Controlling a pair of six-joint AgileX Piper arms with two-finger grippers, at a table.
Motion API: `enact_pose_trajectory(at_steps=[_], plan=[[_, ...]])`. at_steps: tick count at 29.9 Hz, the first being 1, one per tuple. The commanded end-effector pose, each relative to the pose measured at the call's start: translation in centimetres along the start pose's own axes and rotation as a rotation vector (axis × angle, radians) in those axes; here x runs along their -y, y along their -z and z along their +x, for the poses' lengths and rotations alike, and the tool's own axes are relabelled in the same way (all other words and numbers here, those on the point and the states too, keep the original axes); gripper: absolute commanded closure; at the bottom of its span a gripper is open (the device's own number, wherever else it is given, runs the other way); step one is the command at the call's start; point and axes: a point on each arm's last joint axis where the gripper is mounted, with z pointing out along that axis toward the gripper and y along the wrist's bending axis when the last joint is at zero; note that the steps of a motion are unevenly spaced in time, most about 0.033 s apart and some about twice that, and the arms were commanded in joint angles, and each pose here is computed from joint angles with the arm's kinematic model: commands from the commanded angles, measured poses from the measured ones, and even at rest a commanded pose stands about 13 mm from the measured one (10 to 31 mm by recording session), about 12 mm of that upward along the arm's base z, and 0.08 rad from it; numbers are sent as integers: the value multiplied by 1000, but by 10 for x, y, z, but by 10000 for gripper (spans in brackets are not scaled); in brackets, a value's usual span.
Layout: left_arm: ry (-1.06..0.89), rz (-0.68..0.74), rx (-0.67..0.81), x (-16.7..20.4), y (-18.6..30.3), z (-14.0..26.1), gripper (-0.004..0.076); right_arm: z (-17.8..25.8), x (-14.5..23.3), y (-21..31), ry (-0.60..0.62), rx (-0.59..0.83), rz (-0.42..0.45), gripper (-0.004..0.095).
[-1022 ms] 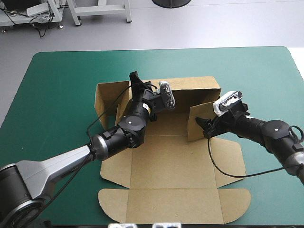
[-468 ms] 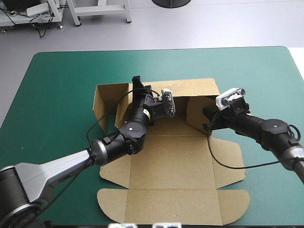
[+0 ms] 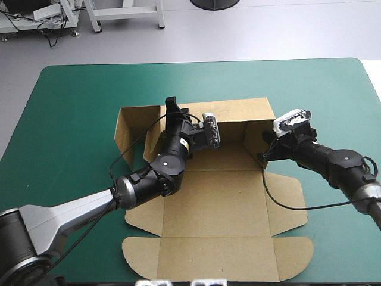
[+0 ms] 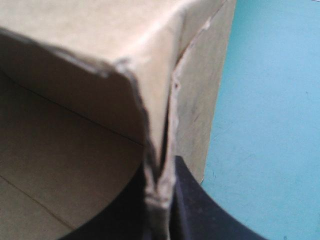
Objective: Fold the box
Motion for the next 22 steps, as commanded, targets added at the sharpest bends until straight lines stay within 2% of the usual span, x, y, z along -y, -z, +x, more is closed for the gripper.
enact_pose_trajectory(at_steps=[1,4,9,11,22], plan=[[107,47,74,-4,12,-8,716,-16,-16,9,10,68,-139,925],[111,40,85,-6,17,-10,617,-16,-16,9,10,68,-139,925],[123,15,83,-12,33,-13,274,-16,-16,9,9,68,-132,925],[124,2,95,-15,40,-15,204,-16,-16,9,9,68,-131,925],[160,-19,266,-31,119,-33,188,-15,-11,8,5,58,-84,925]])
